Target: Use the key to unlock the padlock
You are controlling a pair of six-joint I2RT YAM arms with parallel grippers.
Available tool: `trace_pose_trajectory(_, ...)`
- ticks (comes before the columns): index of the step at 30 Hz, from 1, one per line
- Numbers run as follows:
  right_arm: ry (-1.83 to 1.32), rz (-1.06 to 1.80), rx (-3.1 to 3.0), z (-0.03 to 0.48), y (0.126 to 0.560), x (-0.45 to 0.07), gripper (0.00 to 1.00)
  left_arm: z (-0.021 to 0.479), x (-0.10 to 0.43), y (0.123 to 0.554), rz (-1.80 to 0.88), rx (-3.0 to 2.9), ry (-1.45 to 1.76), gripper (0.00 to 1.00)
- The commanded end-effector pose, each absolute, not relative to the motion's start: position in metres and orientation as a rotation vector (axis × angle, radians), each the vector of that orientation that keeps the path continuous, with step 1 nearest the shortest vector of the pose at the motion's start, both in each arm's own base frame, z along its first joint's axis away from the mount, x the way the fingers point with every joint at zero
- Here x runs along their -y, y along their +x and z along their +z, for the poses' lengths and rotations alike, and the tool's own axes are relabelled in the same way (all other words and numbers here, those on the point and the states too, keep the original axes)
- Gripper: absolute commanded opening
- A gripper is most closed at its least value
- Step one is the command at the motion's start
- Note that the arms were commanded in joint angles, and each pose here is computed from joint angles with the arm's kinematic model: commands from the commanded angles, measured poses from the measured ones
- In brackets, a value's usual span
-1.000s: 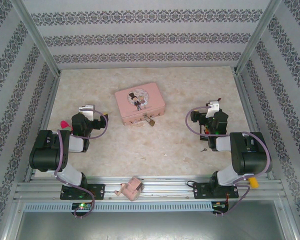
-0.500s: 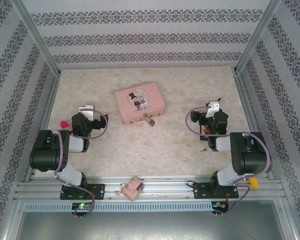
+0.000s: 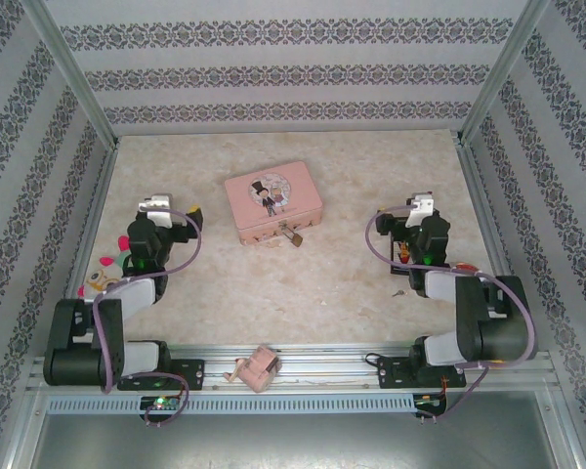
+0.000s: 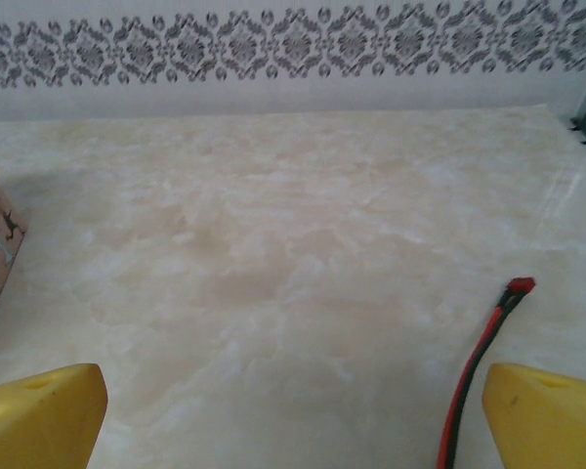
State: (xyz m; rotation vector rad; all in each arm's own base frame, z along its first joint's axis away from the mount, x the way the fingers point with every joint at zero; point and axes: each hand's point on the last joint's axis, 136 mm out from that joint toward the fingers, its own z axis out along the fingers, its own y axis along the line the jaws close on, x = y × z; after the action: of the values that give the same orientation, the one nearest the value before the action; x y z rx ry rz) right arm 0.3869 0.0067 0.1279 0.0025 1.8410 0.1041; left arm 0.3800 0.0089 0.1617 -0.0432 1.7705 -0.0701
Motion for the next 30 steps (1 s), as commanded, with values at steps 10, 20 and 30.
trace_pose_trajectory(10,0.298,0.011,-1.948,0.164,0.369,0.028,0.98,0.2,-0.006,0.359,-0.261,-1.808,-0.272,0.99)
trace_pose_trajectory(20,0.534,-0.178,-2.116,0.163,0.305,0.037,0.98,0.2,0.041,0.317,-0.29,-1.884,-0.268,0.99)
trace_pose_trajectory(30,0.781,-0.157,-2.456,0.115,0.227,0.027,0.8,0.202,0.065,0.315,-0.404,-1.838,-0.323,0.99)
